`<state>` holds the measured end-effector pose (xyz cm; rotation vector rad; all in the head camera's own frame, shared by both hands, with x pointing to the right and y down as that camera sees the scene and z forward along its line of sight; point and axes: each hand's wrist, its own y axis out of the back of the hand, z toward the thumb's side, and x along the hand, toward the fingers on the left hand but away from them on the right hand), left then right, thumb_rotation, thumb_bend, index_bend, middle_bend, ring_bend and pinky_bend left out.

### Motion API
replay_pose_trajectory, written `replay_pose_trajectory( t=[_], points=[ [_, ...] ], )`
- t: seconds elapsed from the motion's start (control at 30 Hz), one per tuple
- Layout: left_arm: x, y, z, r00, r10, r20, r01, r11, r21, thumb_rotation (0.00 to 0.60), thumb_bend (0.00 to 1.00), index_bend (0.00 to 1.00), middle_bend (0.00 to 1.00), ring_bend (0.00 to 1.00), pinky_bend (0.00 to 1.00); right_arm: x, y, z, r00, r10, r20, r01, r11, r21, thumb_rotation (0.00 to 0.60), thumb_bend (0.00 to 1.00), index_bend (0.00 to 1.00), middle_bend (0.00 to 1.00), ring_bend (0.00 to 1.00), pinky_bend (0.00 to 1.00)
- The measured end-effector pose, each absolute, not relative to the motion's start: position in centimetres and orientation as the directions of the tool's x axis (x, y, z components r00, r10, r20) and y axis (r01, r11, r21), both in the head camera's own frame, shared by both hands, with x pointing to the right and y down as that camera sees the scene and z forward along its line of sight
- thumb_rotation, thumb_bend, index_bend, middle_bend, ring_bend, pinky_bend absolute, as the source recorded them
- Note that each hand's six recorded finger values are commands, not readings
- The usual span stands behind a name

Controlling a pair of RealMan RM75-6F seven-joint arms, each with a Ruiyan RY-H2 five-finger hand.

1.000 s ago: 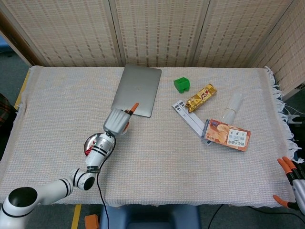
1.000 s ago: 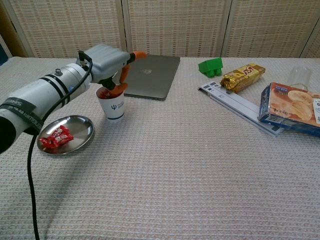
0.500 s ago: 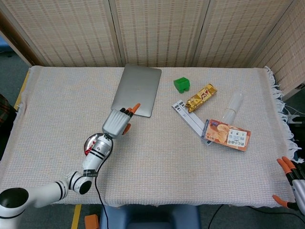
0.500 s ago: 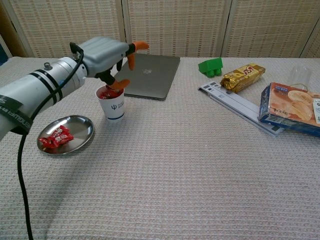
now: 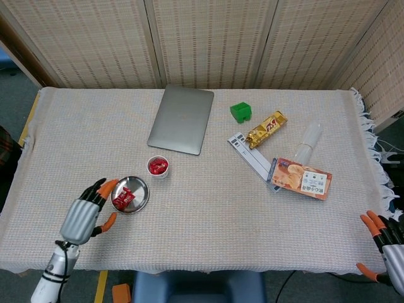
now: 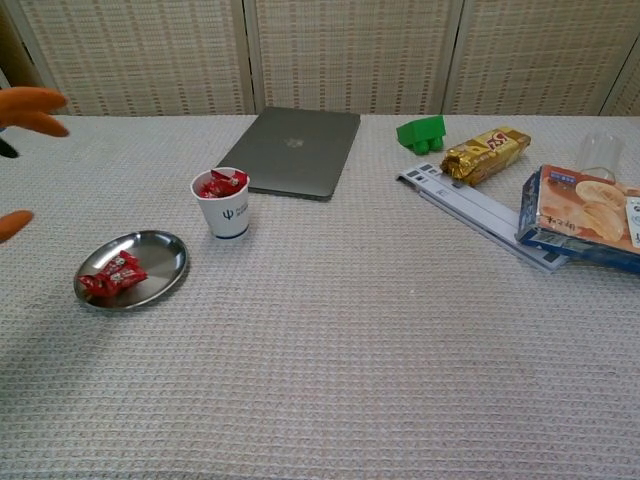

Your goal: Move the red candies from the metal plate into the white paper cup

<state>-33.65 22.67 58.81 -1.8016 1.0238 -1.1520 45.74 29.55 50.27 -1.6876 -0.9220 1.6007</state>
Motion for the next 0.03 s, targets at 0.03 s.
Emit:
replay_pose_trajectory(
  t=[0.03],
  points=[
    [-35.67,24.21,58.02,0.233,-0.918,0.322,-0.22,-0.372,-0.902,0.6,0.39,0.0,0.08,0.03,0.19,45.65,29.66,50.09,0.022,0.834,-0.552,0.067,-0.552,-0.831,0.6,0.06,0.0,0.0,0.0,0.0]
  ],
)
